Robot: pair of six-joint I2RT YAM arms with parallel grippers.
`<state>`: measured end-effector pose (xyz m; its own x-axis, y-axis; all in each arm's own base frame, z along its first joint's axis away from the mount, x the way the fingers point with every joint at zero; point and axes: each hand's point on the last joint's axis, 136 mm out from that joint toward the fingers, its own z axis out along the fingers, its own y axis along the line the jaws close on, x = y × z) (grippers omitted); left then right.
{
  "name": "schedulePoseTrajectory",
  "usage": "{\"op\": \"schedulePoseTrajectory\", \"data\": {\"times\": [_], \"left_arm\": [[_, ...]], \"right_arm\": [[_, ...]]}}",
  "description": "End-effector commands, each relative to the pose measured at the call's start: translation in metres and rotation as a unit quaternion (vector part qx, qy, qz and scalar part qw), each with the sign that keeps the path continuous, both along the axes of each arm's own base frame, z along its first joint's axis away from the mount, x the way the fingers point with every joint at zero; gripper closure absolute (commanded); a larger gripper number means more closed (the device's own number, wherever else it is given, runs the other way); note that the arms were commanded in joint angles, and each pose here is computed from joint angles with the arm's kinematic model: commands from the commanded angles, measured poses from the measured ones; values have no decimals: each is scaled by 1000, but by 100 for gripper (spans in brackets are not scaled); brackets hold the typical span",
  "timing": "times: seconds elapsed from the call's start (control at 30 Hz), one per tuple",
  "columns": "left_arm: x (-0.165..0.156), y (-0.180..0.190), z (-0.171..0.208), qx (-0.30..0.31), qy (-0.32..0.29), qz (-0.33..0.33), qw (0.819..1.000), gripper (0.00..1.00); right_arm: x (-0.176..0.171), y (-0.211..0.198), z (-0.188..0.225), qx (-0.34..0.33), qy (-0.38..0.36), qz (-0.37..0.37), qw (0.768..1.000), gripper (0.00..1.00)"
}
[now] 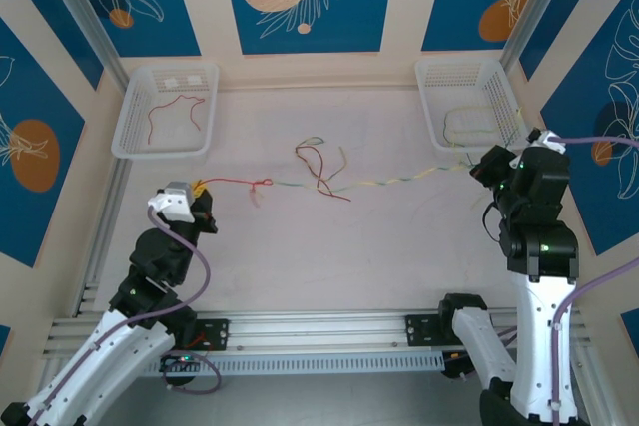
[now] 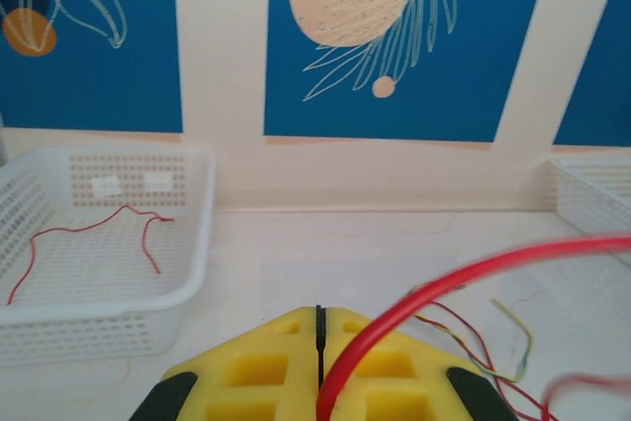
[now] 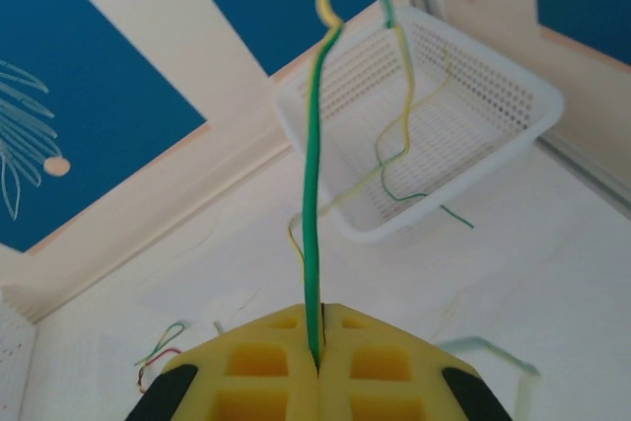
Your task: Untangle the cables
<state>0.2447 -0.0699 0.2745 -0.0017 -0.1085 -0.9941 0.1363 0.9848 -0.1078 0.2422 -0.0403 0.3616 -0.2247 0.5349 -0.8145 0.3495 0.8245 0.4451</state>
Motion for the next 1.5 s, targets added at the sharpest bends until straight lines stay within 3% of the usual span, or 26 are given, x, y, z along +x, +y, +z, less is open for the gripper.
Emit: {"op": "schedulePoseTrajectory", "data": {"times": [0.0, 0.3, 0.6, 0.97, 1.17, 1.27, 1.47], "left_arm": [[2, 27, -5, -15, 4, 69, 998, 100], [0, 59, -16, -23, 28, 154, 987, 100], [-2, 74, -27, -42, 40, 188, 980, 100], [4, 37, 4, -58, 17, 80, 995, 100], [14, 38, 23, -14, 28, 96, 995, 100], [37, 43, 34, 21, 63, 117, 991, 100], [106, 76, 48, -25, 153, 137, 978, 100]], "right_arm": [[-8, -14, 11, -17, -7, -27, 999, 100], [-20, -39, 22, -32, -5, -82, 996, 100], [-27, -49, 24, -30, -2, -108, 994, 100], [-10, 5, 40, 15, -67, 47, 997, 100], [-14, 54, 59, 27, -146, 180, 972, 100], [-19, 61, 60, 16, -159, 194, 968, 100], [-23, 63, 55, 8, -163, 196, 967, 100]]}}
